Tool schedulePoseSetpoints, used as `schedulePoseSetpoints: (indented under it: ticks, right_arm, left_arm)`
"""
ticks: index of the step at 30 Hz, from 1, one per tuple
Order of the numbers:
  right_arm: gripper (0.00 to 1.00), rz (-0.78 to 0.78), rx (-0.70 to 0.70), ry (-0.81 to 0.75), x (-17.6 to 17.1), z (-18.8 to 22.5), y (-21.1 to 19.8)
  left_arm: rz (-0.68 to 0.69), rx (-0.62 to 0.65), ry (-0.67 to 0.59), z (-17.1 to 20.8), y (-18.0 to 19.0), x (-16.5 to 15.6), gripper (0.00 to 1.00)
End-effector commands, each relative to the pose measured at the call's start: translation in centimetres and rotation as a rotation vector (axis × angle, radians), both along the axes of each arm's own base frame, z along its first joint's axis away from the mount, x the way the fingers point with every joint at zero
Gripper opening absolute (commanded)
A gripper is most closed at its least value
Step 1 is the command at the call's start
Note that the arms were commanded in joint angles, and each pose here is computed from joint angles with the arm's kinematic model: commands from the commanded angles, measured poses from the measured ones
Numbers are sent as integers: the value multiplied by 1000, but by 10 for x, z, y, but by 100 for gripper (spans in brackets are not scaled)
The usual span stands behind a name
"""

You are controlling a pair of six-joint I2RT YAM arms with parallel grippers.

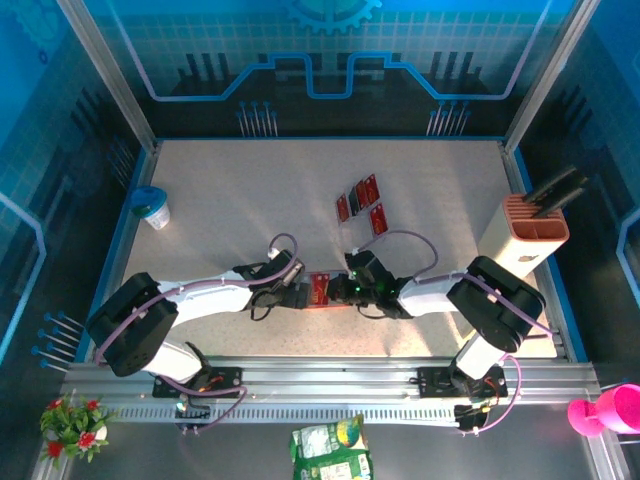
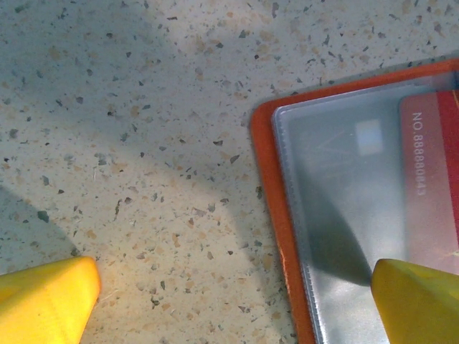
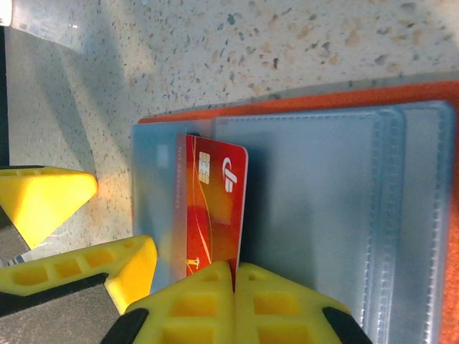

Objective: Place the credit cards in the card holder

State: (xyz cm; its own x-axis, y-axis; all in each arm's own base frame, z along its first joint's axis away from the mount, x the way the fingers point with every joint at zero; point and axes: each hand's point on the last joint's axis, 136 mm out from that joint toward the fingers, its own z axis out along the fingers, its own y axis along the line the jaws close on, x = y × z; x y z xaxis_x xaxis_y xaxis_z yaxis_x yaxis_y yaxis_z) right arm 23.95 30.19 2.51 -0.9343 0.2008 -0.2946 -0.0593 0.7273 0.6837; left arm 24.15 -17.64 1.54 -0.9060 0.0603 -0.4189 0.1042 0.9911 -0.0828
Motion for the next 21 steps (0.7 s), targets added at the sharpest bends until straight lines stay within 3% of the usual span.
schedulePoseSetpoints:
  ticks: [1,4,8,11,17,21]
  right_arm:
    - [22,78,-143,71,-22,-20,-17]
    - [33,86,-193,31,-17,-4,-26]
    - [36,86,-239,-12,-10,14,-37]
    - [32,104,-256,-32,-5,23,-35]
    - [16,149,-257,-36,0,27,-21]
    - [13,169,-261,-33,3,24,-11]
  left_arm:
    - [12,12,26,-10,5,-8,99]
    - [13,9,24,-9,5,-7,99]
    - [13,13,26,-11,6,-9,99]
    - [16,12,25,-12,6,-9,99]
    - [15,16,24,-13,7,-9,99]
    - [15,17,22,-14,7,-9,99]
